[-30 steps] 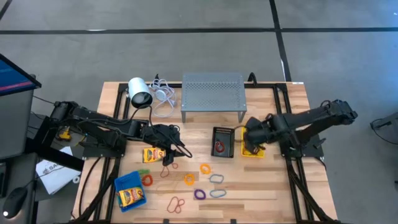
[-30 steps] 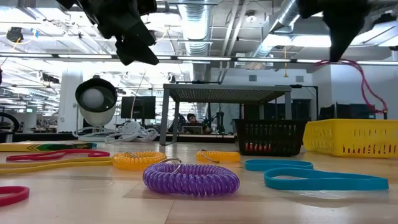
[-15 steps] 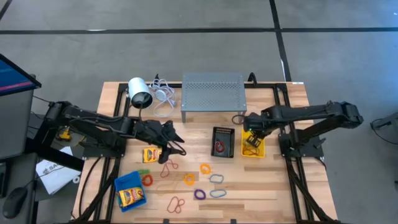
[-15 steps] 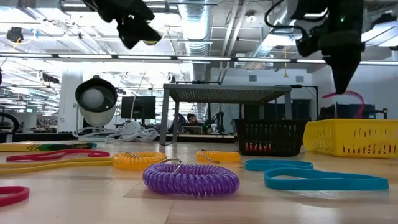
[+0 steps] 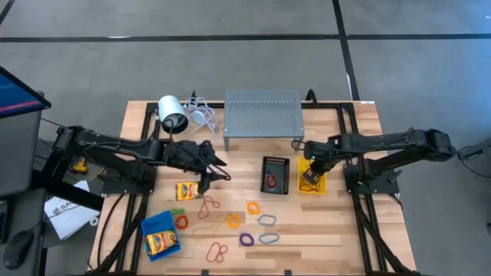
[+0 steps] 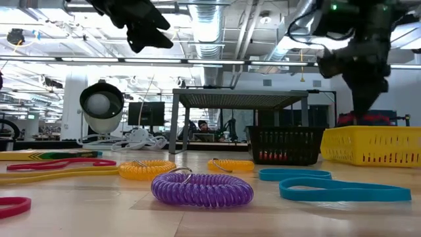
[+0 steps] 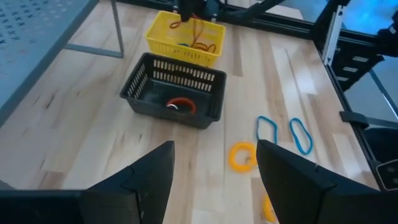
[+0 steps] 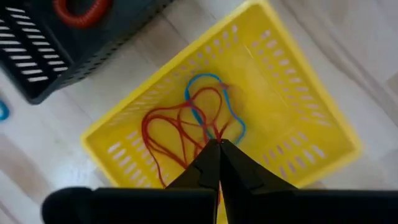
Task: Pick & Place Office Desk Supplies
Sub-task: Put the red rubber band into the yellow basket
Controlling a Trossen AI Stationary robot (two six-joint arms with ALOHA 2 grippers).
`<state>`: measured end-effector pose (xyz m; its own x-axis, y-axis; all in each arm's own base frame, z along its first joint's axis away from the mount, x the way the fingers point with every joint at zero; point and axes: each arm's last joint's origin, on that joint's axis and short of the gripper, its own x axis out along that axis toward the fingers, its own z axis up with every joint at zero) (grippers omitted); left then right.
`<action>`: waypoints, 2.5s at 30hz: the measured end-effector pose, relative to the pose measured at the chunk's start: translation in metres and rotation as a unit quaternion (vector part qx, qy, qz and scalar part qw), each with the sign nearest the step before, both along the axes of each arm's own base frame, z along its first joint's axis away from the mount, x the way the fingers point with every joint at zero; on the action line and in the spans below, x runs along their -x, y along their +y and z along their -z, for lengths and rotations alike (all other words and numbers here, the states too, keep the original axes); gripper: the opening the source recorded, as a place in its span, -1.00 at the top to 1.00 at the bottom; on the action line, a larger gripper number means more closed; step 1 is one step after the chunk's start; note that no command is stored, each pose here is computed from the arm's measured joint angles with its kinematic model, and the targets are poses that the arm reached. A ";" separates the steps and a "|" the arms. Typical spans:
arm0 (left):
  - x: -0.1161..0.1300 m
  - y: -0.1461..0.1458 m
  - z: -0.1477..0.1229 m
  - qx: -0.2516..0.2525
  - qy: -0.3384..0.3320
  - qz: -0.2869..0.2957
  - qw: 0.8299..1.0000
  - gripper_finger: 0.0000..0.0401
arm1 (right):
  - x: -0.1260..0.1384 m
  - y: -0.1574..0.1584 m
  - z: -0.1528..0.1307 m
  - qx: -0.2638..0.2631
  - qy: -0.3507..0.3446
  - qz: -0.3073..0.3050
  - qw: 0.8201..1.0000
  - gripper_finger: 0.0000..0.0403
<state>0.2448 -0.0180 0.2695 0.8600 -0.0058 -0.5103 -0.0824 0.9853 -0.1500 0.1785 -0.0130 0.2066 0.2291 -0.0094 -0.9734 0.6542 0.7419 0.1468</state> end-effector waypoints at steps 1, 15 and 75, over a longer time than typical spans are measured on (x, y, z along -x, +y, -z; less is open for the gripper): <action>0.000 0.001 0.000 0.000 0.000 -0.002 1.000 -0.11 | 0.000 0.000 0.004 -0.001 0.000 0.000 1.000 1.00; 0.000 0.004 0.001 0.000 0.005 -0.008 1.000 -0.11 | -0.005 0.000 0.020 -0.043 0.004 -0.033 0.999 0.21; 0.002 0.004 0.004 -0.001 0.026 -0.008 1.000 -0.11 | -0.004 -0.006 0.020 -0.151 -0.061 -0.015 0.987 -0.12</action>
<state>0.2424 -0.0138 0.2651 0.8323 0.0093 -0.5543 -0.1065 0.9839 -0.1434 0.1825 -0.0189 0.1864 0.3403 0.2851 -0.8960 0.5962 0.6714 0.4401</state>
